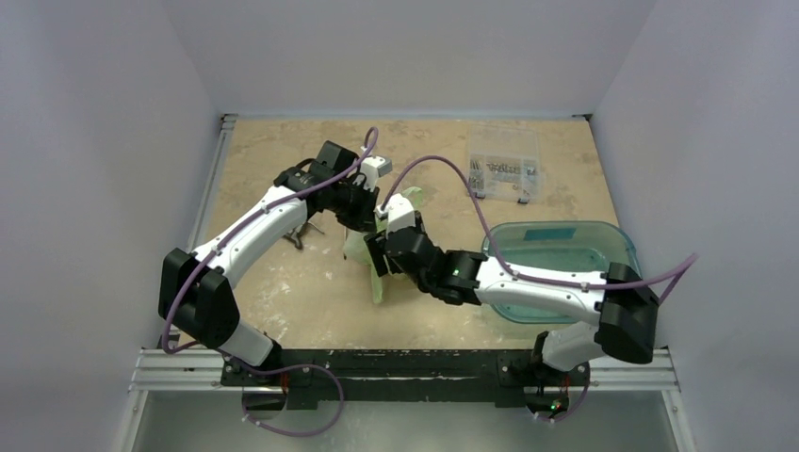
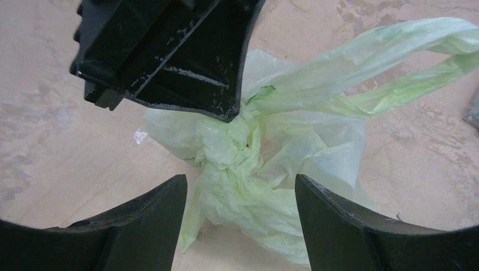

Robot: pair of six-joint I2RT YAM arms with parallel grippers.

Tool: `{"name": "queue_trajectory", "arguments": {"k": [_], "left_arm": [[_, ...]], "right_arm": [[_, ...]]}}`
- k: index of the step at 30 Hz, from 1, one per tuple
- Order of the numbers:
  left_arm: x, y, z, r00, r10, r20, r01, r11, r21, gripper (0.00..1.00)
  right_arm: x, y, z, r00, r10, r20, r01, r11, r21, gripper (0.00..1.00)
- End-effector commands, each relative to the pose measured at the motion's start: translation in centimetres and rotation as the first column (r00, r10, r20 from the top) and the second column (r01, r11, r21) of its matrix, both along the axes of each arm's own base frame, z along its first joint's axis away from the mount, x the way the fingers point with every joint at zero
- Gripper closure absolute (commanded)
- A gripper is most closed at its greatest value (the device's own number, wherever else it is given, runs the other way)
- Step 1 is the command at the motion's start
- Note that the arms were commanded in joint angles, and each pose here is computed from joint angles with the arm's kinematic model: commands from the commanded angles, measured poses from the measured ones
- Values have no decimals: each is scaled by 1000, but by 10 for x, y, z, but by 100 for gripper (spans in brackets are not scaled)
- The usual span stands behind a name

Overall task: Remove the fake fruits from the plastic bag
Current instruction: Untie the plastic bag at the center of the board.

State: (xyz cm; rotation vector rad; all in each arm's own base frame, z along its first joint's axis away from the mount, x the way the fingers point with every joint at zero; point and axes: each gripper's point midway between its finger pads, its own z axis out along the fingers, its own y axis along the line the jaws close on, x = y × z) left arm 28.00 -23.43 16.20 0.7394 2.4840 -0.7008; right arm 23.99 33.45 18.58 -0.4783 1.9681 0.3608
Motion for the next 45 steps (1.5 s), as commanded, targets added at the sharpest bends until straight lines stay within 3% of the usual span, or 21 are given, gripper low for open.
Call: {"name": "queue_trajectory", "arguments": {"k": [1,6,12,13,17,22,26,30,36,37,42,45], "left_arm": [[4,-9,24,999,-3,40,6,998,-67,100],[5,-8,23,999,-1,42,4,998,-59,100],[5,-7,23,999,4,44,-2,998,-57,100],[5,-7,23,999,5,43,-3,998,-57,100],[13,3,23,995,57,79,-56,998,-15,100],[24,23,27,977,140,161,-149,988,48,100],[26,28,35,966,159,204,-169,985,31,100],[20,20,46,968,117,224,-114,993,-26,100],[5,8,70,947,53,318,-12,992,-129,30],[3,7,71,943,41,330,3,991,-133,22],[-10,-4,75,921,-31,388,79,991,-108,18],[-10,-6,66,915,-49,401,66,997,-29,19]], "right_arm": [[4,3,-7,998,-17,53,25,989,-148,31],[5,22,-12,999,11,48,-4,990,-140,33],[1,30,-27,999,31,19,-28,993,-118,47],[1,30,-28,1000,25,16,-23,994,-103,54],[2,19,-24,999,-44,27,45,998,-32,99],[-11,0,-3,1000,-25,13,20,956,294,100],[-15,-23,10,996,89,-12,-66,807,587,100],[-14,-32,-3,995,94,-44,-53,827,560,100],[-13,-33,-4,995,91,-46,-52,842,537,100],[-13,-32,-4,994,96,-45,-57,843,535,100],[-13,-29,-5,993,108,-43,-69,845,530,100],[-14,-29,-3,993,112,-37,-76,845,530,100]]}}
